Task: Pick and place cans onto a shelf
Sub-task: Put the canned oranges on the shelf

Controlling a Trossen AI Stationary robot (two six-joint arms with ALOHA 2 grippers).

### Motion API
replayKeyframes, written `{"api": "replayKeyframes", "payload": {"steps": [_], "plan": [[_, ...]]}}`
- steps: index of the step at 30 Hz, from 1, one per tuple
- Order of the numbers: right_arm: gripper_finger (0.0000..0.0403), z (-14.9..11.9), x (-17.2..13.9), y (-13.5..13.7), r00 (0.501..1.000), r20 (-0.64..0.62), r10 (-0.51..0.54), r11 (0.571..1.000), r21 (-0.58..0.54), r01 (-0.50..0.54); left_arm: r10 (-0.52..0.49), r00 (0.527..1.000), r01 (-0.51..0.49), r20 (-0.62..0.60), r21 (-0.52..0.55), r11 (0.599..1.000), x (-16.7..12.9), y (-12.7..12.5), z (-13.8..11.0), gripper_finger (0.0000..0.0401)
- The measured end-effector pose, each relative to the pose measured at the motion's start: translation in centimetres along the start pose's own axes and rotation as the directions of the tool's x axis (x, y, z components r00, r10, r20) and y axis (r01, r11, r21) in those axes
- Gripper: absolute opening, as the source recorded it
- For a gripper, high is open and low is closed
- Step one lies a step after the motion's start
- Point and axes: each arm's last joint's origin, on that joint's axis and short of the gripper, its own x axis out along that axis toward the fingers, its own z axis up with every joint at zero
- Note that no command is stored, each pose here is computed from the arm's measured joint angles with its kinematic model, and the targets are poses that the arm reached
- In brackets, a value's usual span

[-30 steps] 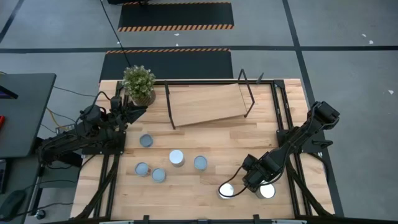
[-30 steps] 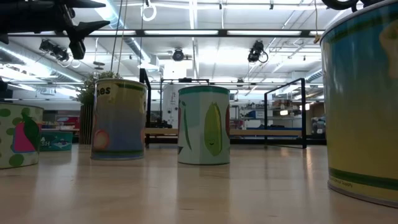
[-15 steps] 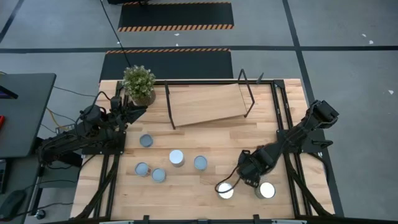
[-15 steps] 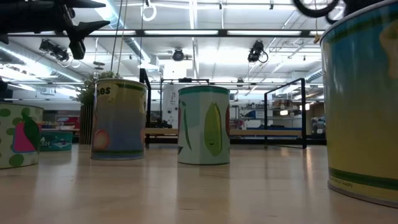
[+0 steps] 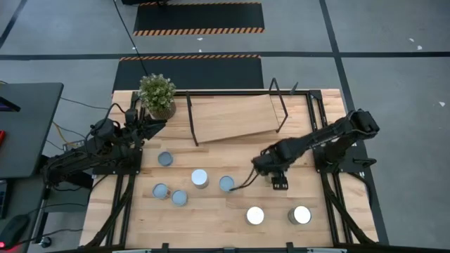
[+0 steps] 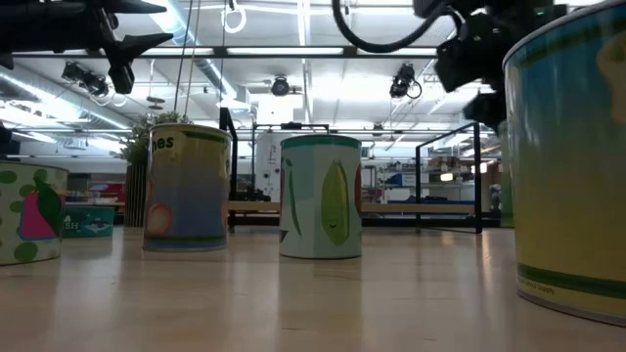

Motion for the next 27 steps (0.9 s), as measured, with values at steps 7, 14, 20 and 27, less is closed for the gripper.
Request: {"api": "replayKeyframes", "payload": {"steps": [7,14,20,27], "plan": [[0.0317,1.6,-3.1,-3.5,0.997,0.064,-0.044,0.991,-0.122,0.052,0.000,1.000,0.000,0.000,0.000,1.000,0.0,0.0,0.0,0.0169],[0.0317,2.8,-6.1,-7.7,0.986,0.150,-0.079,0.983,-0.150,0.102,0.001,1.000,-0.001,0.000,0.000,1.000,0.0,0.0,0.0,0.0169],[0.0318,2.9,-8.2,-11.4,0.972,0.197,-0.130,0.977,-0.142,0.159,0.001,1.000,-0.001,0.000,0.000,1.000,0.0,0.0,0.0,0.0169],[0.0318,2.3,-9.0,-15.1,0.962,0.202,-0.183,0.968,-0.132,0.212,0.002,1.000,-0.002,0.000,-0.001,1.000,0.0,0.0,0.0,0.0169]]}}
